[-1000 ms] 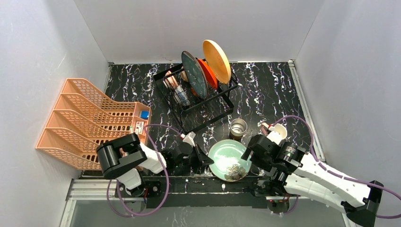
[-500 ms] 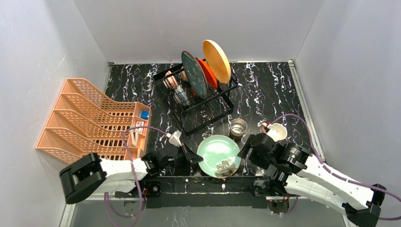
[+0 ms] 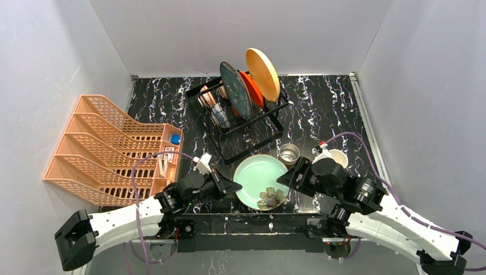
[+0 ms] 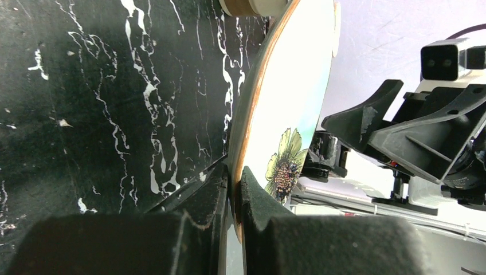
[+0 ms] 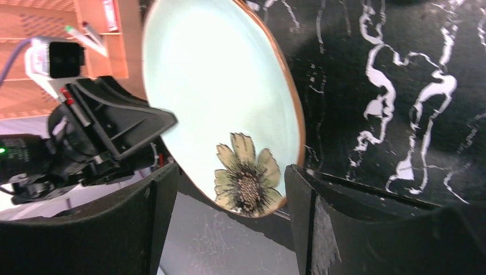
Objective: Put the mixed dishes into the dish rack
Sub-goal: Pick up the plate from the corner of the board.
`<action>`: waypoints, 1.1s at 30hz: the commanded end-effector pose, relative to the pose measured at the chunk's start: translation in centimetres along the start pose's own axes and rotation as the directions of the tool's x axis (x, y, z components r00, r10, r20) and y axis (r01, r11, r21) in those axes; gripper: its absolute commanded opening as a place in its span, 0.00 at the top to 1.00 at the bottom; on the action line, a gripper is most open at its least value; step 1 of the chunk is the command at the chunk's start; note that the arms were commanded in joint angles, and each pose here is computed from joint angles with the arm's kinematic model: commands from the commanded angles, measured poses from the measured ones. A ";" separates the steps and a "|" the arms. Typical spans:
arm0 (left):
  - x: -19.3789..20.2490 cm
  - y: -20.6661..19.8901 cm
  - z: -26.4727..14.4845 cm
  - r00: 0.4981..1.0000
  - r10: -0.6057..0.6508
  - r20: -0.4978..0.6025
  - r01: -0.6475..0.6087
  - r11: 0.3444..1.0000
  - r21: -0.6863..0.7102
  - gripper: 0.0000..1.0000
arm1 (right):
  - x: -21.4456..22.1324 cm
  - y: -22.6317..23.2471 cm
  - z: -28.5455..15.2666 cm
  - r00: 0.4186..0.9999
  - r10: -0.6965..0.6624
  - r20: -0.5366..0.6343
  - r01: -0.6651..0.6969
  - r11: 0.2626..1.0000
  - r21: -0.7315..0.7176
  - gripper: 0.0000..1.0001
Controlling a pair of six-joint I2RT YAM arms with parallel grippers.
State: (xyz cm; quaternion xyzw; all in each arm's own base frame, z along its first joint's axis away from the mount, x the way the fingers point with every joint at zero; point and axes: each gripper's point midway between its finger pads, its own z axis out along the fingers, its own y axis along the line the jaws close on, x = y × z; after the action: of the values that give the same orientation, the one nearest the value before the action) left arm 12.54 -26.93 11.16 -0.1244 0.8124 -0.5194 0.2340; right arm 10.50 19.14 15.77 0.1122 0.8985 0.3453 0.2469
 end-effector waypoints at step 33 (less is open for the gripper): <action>-3.0 -13.8 -5.5 0.996 0.067 0.062 -0.084 0.939 0.335 1.00 | -3.7 4.2 -6.2 0.991 -0.043 0.129 0.063 0.986 -0.154 0.31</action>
State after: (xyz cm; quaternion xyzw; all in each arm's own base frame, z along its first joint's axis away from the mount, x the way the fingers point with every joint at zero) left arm 11.71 -26.47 17.17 -0.0756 0.7979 -0.5396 0.2580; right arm 10.55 17.09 24.39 0.0887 0.8551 0.3963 0.3222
